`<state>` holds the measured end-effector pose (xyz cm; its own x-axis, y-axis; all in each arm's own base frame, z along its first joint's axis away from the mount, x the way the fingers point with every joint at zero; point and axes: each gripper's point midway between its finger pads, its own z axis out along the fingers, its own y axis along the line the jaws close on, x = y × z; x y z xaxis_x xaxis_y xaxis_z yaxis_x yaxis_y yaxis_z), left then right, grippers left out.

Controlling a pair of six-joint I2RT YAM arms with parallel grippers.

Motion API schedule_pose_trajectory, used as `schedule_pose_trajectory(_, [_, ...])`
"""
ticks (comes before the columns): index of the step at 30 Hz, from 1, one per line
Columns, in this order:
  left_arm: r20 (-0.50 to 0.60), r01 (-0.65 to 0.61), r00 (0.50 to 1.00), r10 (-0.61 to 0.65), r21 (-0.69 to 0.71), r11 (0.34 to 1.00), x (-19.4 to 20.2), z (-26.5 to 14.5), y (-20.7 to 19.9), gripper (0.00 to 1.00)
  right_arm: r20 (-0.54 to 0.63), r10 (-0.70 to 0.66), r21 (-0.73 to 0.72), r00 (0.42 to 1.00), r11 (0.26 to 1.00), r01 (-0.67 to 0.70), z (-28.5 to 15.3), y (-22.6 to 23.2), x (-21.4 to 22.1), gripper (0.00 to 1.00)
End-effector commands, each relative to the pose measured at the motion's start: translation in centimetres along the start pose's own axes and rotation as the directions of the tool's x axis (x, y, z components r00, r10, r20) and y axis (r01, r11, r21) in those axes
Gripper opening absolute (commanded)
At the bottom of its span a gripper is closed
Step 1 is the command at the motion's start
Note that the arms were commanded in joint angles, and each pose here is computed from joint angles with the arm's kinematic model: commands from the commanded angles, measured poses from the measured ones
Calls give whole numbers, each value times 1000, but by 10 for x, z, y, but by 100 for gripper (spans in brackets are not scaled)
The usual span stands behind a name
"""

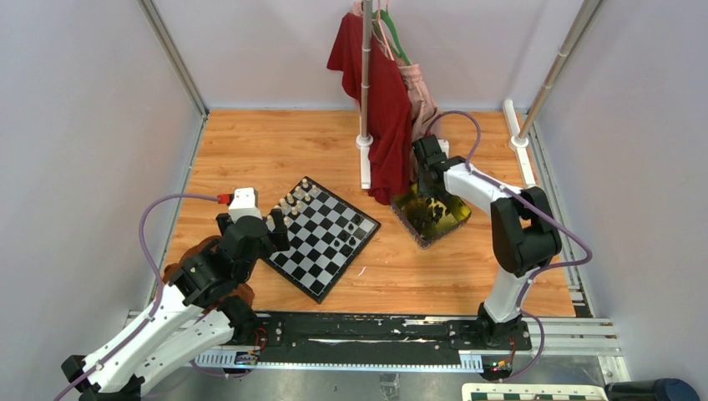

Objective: Set up the chess pieces on the board
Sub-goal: Pick up the chess piece from the storage box.

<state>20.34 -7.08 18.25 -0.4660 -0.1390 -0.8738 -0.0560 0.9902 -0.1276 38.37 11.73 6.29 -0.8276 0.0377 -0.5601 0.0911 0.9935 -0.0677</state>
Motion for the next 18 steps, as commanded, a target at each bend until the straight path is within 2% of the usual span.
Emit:
schedule_pose_trajectory(1, [-8,-14,1000,14,-12,1000,4,2,1,100,2,32,13,999,999,-32,11,-3,-8,40])
schedule_pose_trajectory(15, [-20,-28,999,28,-16,999,6,4,0,100,-22,33,34,999,999,-32,33,-6,-5,33])
schedule_pose_trajectory(18, [-22,-30,999,30,-16,999,6,4,-1,100,-25,32,36,999,999,-31,35,-7,-3,25])
